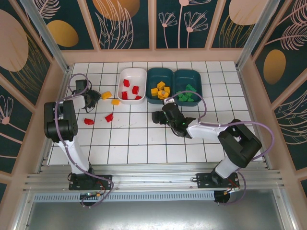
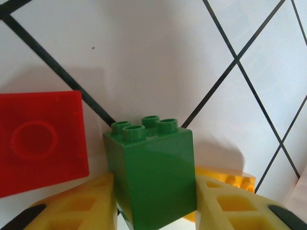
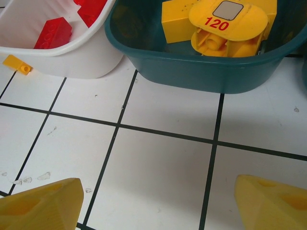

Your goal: Sort the legos into containers by color

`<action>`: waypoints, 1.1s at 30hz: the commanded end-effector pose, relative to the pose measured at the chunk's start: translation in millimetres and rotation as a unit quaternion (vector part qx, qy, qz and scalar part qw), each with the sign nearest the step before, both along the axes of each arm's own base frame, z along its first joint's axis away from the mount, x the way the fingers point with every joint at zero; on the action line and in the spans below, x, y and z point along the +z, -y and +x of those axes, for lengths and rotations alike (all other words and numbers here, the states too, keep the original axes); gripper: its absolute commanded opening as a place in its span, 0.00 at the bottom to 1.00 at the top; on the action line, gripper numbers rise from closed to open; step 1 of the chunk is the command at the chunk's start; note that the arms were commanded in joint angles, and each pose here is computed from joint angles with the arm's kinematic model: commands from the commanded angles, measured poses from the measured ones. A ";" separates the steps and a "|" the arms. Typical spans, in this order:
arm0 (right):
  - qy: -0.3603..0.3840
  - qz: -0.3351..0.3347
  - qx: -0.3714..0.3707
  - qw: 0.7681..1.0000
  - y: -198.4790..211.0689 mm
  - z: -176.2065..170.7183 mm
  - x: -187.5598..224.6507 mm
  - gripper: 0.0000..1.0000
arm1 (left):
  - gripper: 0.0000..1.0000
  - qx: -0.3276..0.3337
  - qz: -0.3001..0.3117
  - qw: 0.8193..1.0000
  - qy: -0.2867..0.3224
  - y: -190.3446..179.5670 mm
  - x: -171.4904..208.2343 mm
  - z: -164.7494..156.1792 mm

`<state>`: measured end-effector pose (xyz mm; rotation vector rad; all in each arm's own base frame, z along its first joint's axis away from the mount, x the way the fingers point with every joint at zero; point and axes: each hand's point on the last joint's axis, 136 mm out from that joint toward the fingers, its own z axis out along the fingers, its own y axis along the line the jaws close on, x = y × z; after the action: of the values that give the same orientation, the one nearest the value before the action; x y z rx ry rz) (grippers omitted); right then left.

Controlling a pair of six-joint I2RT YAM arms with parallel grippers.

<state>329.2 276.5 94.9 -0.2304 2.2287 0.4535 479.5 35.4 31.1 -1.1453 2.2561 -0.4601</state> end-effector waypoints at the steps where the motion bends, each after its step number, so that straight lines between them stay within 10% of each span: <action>1: 0.013 0.017 -0.010 1.000 3.6 2.3 12.0 0.83 | 0.39 -0.004 0.003 1.000 -0.010 1.0 5.9 -14.1; 12: 0.013 0.038 -0.049 0.998 36.5 17.5 25.6 0.82 | 0.38 -0.075 0.028 0.996 0.038 59.6 64.3 -8.1; 18: 0.012 0.061 -0.144 0.988 103.8 32.9 38.3 0.82 | 0.38 -0.182 0.023 0.979 0.091 163.9 108.9 8.6; 28: 0.002 0.118 -0.284 0.951 212.7 27.4 46.8 0.82 | 0.36 -0.464 -0.063 0.865 0.182 432.5 139.8 -1.7; 33: 0.008 0.127 -0.292 0.948 221.1 20.2 54.4 0.82 | 0.40 -0.528 -0.072 0.828 0.175 502.0 124.7 -12.1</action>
<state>357.2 55.4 149.3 0.5306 2.0618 0.3701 478.9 -443.3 166.5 0.1412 2.2888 -1.1251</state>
